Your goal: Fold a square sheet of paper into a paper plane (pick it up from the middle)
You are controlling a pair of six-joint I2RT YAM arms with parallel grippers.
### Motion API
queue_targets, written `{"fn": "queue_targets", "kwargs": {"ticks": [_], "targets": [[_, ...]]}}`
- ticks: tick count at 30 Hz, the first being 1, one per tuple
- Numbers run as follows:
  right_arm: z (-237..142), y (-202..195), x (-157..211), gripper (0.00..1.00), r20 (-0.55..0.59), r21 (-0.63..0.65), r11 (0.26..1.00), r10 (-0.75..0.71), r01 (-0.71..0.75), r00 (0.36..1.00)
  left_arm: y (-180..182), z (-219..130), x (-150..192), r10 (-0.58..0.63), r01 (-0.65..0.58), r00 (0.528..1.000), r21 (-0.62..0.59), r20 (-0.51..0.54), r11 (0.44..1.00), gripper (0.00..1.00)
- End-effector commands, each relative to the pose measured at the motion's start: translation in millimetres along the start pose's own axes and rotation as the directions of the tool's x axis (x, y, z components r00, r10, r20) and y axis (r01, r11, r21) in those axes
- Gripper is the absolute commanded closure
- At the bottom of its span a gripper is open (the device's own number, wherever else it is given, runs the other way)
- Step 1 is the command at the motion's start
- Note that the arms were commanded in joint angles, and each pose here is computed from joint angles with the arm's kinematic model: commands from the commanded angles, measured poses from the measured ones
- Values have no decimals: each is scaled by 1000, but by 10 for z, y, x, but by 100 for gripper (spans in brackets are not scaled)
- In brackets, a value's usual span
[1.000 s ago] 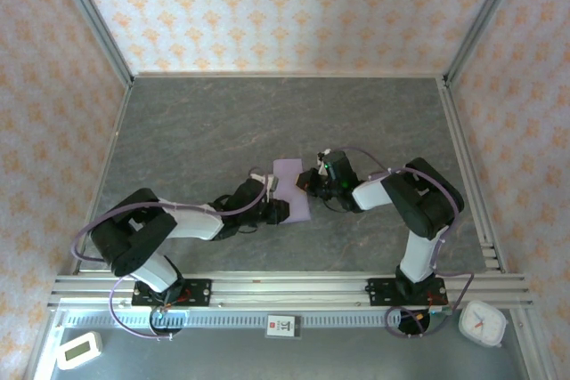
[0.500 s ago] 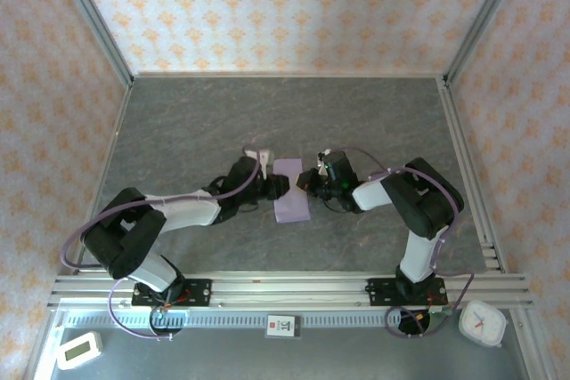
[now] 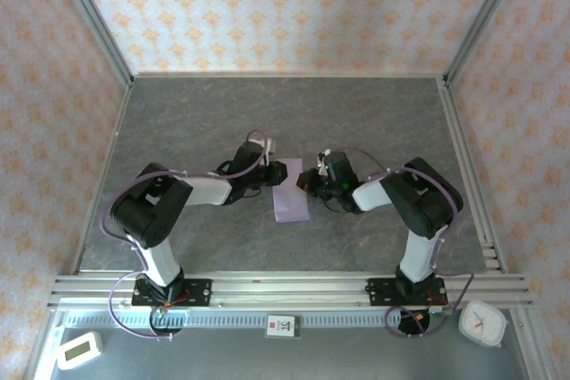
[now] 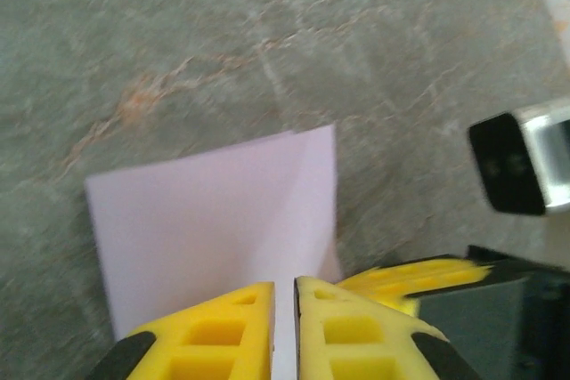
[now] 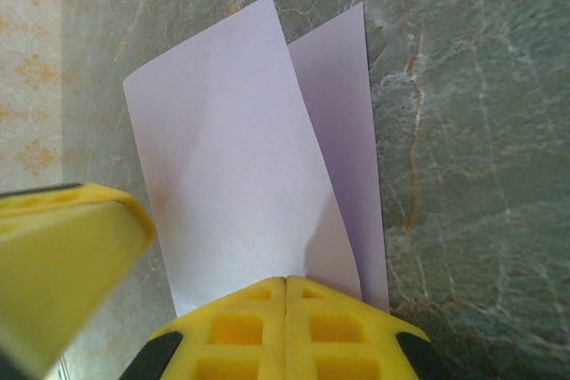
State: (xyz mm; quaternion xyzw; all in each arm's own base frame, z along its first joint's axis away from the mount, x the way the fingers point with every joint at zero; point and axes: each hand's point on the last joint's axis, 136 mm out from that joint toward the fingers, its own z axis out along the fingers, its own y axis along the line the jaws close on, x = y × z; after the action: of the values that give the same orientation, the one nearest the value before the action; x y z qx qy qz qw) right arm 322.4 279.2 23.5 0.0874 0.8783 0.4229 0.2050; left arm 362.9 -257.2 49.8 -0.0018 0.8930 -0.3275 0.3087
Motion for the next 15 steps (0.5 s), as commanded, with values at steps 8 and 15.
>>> {"fn": "queue_targets", "kwargs": {"ticks": [8, 15], "targets": [[-14, -782, 454, 100, -96, 246, 967, 97, -70, 991, 233, 48, -40, -11, 13, 999, -48, 41, 999, 85], [-9, -785, 450, 100, -95, 248, 966, 96, -70, 991, -94, -49, -455, 42, -41, 994, -4, 97, 999, 84]]}}
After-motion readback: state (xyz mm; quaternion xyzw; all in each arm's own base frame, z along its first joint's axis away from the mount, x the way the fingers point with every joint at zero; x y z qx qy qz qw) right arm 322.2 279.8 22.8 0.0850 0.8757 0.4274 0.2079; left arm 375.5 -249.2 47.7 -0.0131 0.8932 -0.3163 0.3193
